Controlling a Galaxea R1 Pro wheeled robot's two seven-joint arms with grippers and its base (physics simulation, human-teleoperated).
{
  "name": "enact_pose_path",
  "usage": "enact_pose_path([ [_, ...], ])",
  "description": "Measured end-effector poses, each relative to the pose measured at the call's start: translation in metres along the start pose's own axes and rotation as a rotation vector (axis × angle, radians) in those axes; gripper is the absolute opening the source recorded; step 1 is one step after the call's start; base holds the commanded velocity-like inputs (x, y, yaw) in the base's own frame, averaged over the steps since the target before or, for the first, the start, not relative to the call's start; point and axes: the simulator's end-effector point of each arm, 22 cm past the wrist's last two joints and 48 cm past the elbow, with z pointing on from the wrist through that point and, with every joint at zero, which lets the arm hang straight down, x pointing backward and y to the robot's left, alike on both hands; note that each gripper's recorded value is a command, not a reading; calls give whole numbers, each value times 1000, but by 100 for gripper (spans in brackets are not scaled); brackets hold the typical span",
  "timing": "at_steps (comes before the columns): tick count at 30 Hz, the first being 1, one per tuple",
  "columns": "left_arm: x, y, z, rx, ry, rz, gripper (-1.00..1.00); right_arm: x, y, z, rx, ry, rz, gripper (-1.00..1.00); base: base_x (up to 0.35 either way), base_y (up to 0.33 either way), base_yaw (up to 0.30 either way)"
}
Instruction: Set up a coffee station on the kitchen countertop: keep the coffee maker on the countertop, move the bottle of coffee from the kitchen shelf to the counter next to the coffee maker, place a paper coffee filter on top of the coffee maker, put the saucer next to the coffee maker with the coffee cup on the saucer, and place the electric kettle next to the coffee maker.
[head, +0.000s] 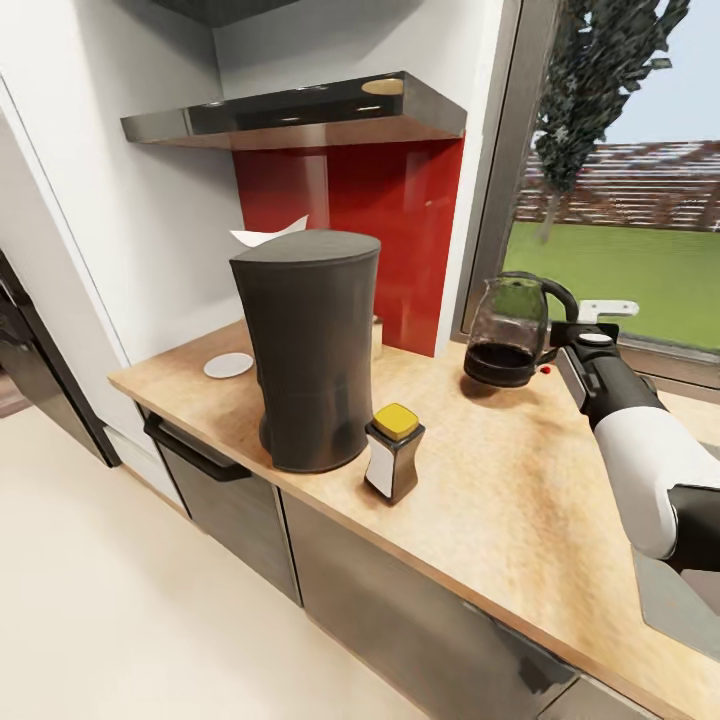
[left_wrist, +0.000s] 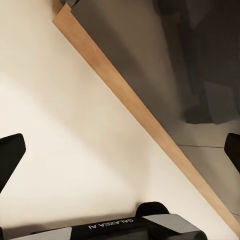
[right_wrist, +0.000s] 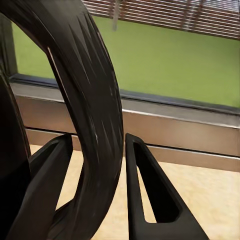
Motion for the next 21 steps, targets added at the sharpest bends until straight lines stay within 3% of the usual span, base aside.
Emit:
enact_pose_path([
  [13, -1, 0, 0, 1, -2, 1, 100, -2, 0, -1, 0, -3, 2, -100, -4, -3, 111],
  [21, -1, 0, 0, 1, -2, 1, 100, -2, 0, -1, -1, -3, 3, -100, -108, -82, 118],
])
